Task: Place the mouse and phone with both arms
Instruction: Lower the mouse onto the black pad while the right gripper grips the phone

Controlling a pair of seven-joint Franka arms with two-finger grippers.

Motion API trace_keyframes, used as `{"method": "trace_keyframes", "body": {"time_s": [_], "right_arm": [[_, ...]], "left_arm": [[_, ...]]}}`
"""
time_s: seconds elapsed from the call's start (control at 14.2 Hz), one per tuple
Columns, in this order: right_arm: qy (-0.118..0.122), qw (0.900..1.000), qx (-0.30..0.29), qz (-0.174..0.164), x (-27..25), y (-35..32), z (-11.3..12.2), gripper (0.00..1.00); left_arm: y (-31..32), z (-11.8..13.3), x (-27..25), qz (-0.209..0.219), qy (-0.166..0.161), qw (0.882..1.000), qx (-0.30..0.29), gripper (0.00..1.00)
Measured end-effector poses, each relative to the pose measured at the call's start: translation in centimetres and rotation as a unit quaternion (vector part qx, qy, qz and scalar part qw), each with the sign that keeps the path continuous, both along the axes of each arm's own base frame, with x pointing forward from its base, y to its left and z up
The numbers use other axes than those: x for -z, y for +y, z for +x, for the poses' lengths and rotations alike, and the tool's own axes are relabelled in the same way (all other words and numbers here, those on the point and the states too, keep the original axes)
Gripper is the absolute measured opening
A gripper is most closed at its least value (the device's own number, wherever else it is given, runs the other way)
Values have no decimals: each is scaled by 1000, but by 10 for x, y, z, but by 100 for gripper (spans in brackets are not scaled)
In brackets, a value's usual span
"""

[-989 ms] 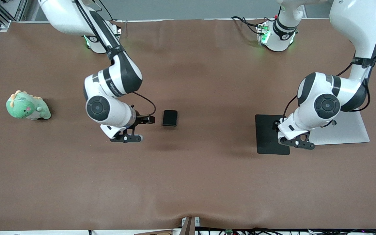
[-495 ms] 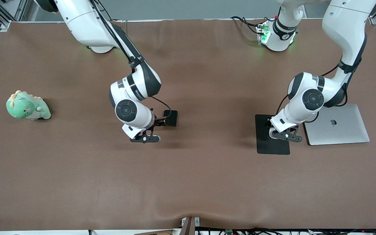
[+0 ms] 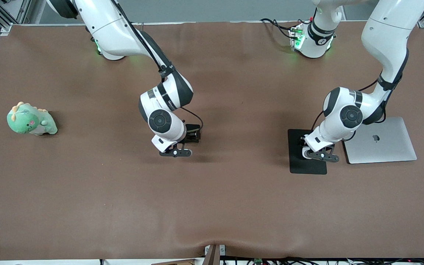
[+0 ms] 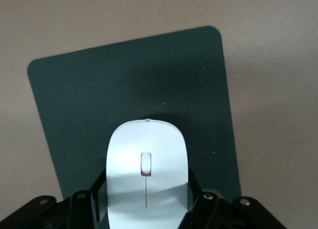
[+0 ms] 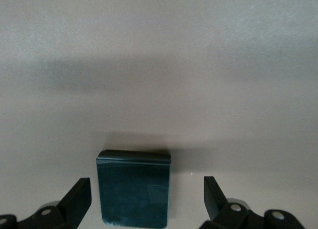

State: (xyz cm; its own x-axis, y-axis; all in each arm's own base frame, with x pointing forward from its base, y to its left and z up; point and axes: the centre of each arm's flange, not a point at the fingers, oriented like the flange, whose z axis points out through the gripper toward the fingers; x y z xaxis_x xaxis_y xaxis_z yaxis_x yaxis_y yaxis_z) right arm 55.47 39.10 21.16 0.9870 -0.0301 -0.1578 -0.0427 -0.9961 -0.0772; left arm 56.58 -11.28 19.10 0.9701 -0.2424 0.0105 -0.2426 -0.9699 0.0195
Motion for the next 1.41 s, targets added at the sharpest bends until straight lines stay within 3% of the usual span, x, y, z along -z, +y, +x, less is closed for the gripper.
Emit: {"method": "trace_keyframes", "body": {"time_s": [0.42,0.49,0.71,0.78,1.13,1.27,1.41], "right_arm": [[-3,1000,12,-5,20,11,-17,100],[-5,1000,14,-6,20,14,-19,100],[-6,1000,17,-7,26,19,-24,100],[-6,1000,17,-8,29,19,-26,100],[-6,999,33,-11,37,21,-31,100],[-5,999,36,-13,37,24,-33,81],[-5,999,37,-13,37,23,-33,80]], "left_arm": [[9,6,11,16,-3,1000,8,62],[8,7,10,15,-4,1000,6,67],[8,7,11,15,-4,1000,3,96],[8,8,11,15,-4,1000,2,100],[8,18,-3,14,-20,1000,0,100],[8,24,-20,15,-37,999,-3,100],[8,29,-42,16,-55,998,-13,100]]}}
